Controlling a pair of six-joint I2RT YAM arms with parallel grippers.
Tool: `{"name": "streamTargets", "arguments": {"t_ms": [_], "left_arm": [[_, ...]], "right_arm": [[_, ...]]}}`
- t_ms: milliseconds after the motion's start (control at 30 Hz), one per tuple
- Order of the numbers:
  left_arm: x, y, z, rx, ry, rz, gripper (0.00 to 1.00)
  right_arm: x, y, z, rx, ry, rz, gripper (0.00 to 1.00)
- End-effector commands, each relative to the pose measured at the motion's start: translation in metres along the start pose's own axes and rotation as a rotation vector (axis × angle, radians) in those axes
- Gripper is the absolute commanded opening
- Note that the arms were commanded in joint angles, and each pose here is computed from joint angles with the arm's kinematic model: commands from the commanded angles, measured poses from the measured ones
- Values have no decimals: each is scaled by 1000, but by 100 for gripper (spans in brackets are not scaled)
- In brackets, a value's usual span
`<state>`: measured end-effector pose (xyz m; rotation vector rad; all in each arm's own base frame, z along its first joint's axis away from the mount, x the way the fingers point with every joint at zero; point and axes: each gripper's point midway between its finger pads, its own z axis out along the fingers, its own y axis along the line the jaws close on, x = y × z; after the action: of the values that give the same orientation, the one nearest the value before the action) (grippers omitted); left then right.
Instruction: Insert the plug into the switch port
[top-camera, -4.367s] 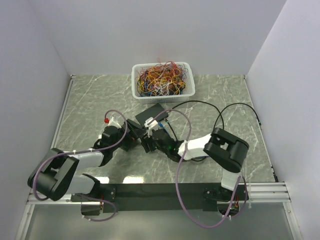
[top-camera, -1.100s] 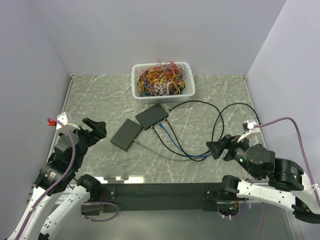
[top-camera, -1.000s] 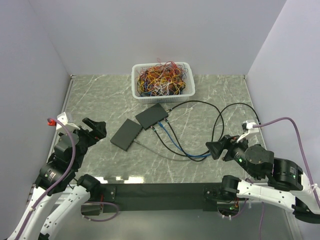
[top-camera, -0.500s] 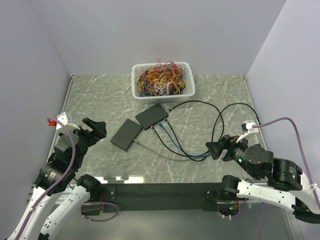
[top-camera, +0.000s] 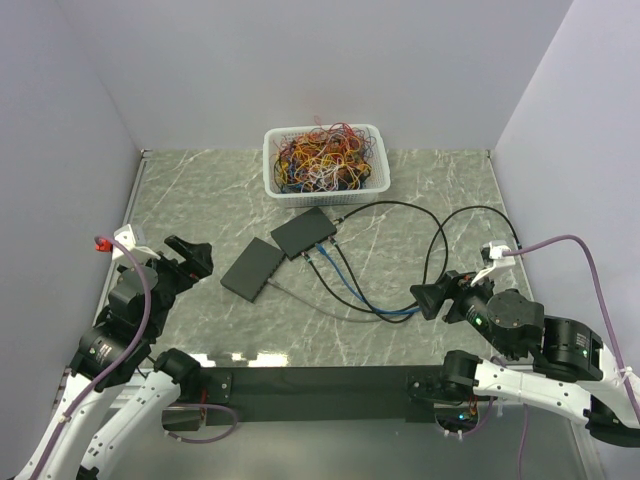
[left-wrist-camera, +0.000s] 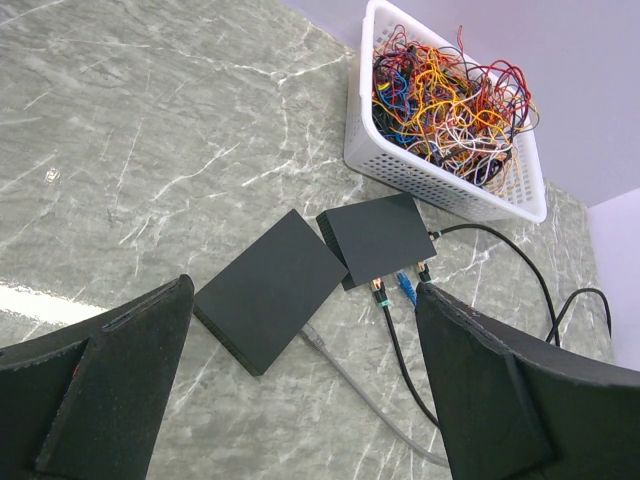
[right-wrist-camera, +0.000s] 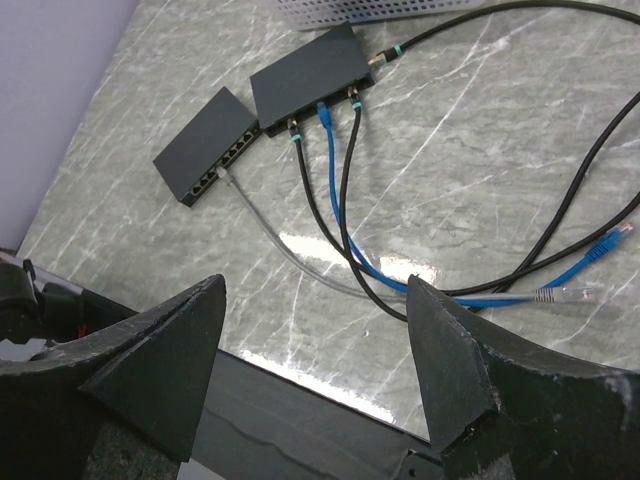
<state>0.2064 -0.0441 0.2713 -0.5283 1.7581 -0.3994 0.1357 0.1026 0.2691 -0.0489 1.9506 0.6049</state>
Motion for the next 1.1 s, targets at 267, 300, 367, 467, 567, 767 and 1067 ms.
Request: {"name": "streamTargets", "arguments": {"t_ms": [267,300,367,467,567,767,1067], "left_arm": [[-2,1,-1,0,-11,-7,99],[-1,1,-1,0,-11,-7,99],[-2,1,-1,0,-11,-7,99],[-2,1,-2,1,-10,-7,99],[-2,1,-2,1,-10,-7,99],[-2,1,-2,1,-10,-9,99],[-2,1,-2,2,-13,-12,99]], "right_arm": [[-5,3,1,-6,-23,17,79],[-5,3,1,-6,-23,17,79],[-4,4,3,-3,-17,11,79],[-3,4,3,-1,-15,8,79],[-3,4,3,-2,-12,7,79],[-2,5,4,-5,-13,8,79],[-5,8,-1,-44,-24,15,79]]}}
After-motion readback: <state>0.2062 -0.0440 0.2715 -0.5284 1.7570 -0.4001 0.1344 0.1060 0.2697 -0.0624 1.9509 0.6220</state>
